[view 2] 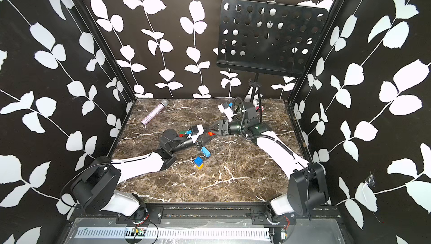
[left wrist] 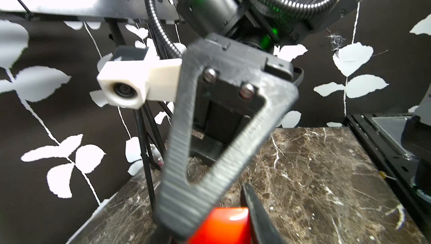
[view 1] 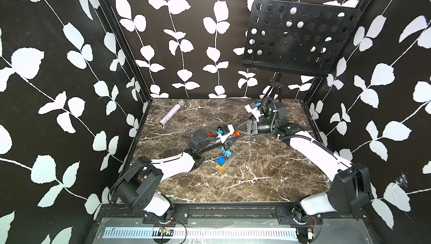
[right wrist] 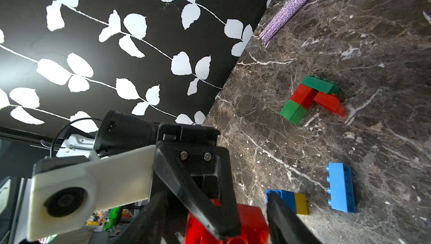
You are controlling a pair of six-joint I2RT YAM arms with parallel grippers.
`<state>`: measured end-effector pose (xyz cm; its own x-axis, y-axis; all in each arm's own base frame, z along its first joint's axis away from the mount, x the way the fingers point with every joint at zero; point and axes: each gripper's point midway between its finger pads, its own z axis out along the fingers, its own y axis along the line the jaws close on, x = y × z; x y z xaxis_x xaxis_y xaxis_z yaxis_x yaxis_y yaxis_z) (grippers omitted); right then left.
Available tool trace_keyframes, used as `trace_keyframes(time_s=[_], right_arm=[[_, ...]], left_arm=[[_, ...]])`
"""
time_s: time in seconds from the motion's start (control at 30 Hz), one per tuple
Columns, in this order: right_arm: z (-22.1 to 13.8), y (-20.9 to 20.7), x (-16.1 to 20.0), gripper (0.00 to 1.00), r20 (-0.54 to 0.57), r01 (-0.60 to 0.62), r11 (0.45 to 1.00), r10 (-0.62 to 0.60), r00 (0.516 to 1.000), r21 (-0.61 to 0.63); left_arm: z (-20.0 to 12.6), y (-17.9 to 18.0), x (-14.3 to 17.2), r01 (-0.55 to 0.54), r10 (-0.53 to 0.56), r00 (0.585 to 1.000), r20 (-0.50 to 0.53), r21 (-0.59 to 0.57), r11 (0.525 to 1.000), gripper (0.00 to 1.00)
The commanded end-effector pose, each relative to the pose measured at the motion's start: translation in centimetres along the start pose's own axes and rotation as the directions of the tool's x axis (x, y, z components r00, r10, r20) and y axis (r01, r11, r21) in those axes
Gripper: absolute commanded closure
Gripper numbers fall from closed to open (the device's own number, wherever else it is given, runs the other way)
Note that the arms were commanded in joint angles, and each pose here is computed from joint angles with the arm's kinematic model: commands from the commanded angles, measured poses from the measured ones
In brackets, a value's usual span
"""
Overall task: Assemble the letter r with lego
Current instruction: Pick up the lego brick from the center of the board, then place the lego brick at the center of the board.
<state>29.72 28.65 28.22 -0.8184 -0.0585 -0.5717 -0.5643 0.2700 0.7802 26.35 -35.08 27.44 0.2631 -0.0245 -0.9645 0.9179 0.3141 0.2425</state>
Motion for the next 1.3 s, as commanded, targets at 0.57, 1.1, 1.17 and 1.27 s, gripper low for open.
trace_keyframes(time_s=[0.57,1.1,1.17,1.27], right_arm=[[-17.3,-12.4,2.5,0.28,0.416,-0.318,0.736,0.054,0.908,0.598],[-17.0,-14.7,4.4,0.28,0.399,-0.342,0.713,0.095,0.912,0.612],[-17.0,-14.7,4.5,0.28,0.394,-0.338,0.714,0.095,0.914,0.613],[-16.9,-14.9,4.7,0.28,0.386,-0.333,0.712,0.094,0.918,0.618]], left_arm=[[5.8,-4.1,9.7,0.381,-0.328,0.429,-0.842,-0.161,0.910,0.92],[6.0,-8.2,20.7,0.500,-0.583,-0.058,-0.810,-0.529,0.686,0.81],[6.0,-8.2,21.2,0.493,-0.579,-0.075,-0.812,-0.535,0.686,0.75],[6.0,-8.6,22.1,0.497,-0.565,-0.105,-0.818,-0.536,0.683,0.69]])
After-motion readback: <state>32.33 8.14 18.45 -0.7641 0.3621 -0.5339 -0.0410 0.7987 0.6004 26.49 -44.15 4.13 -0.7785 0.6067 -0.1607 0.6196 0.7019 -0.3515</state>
